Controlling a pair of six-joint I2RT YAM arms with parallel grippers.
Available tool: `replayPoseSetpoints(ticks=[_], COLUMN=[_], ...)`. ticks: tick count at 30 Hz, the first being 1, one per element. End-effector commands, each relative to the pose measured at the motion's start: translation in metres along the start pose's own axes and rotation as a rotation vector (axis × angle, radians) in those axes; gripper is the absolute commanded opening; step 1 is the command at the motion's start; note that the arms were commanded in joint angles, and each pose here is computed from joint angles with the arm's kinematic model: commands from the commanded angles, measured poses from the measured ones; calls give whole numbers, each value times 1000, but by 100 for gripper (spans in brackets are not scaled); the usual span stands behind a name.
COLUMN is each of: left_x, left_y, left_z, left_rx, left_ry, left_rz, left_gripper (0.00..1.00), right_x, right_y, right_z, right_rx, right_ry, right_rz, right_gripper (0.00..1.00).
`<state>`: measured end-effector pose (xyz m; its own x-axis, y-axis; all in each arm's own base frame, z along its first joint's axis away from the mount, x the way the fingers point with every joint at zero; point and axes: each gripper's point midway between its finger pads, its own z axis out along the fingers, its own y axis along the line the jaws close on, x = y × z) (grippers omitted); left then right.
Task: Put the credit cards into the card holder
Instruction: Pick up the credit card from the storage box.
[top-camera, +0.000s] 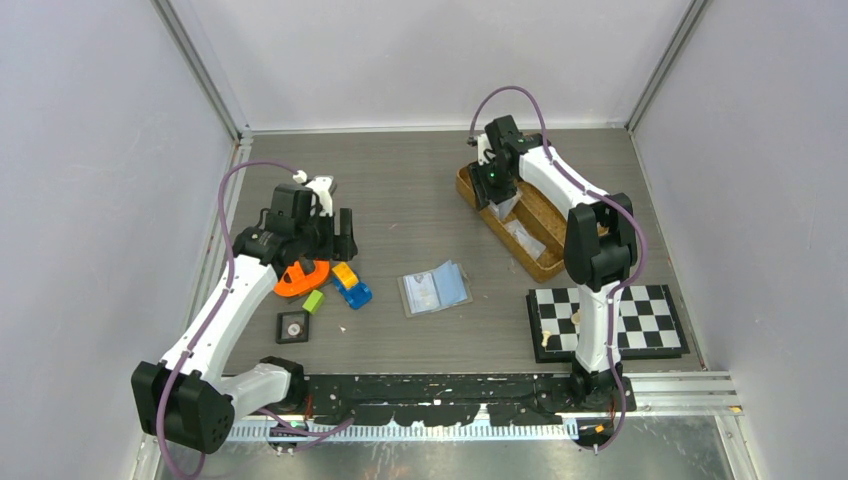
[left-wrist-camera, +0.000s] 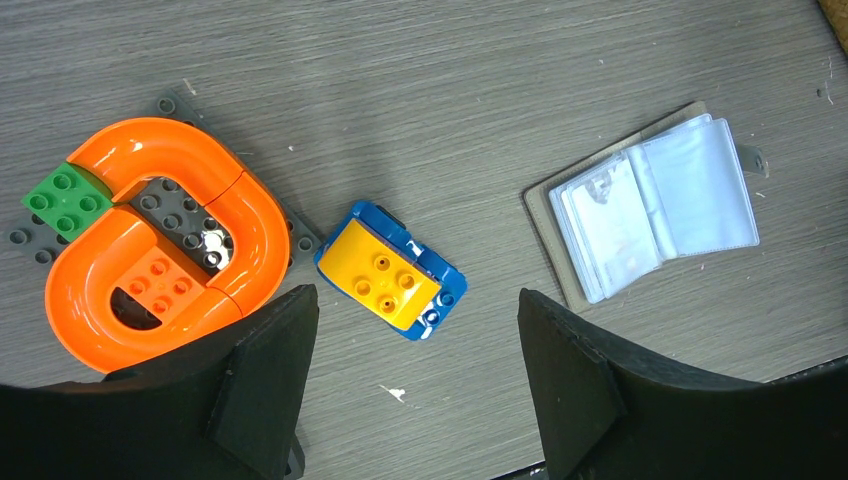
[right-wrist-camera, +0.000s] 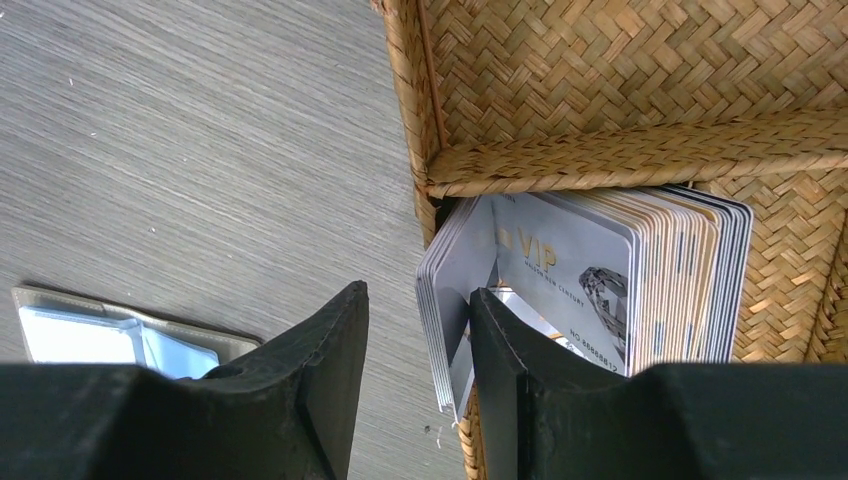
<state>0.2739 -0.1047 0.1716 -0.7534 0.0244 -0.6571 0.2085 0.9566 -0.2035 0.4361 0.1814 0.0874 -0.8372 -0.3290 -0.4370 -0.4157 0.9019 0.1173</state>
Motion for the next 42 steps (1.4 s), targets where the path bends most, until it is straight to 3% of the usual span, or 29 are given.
replayPoseSetpoints(ticks=[1, 33, 42], left_x=[-5, -5, -4], left_y=[2, 2, -3], left_z=[1, 1, 0], left_rx=[-7, -8, 25], left_ry=[-22, -19, -23], left_rz=[18, 18, 18], left_gripper=[75, 75, 74], right_x=[-30, -35, -38], right_y=[15, 13, -14], right_z=[-45, -63, -93], right_rx=[-37, -33, 142], right_ry=[-119, -157, -201], right_rz=[-14, 13, 26], right_gripper=[46, 20, 4])
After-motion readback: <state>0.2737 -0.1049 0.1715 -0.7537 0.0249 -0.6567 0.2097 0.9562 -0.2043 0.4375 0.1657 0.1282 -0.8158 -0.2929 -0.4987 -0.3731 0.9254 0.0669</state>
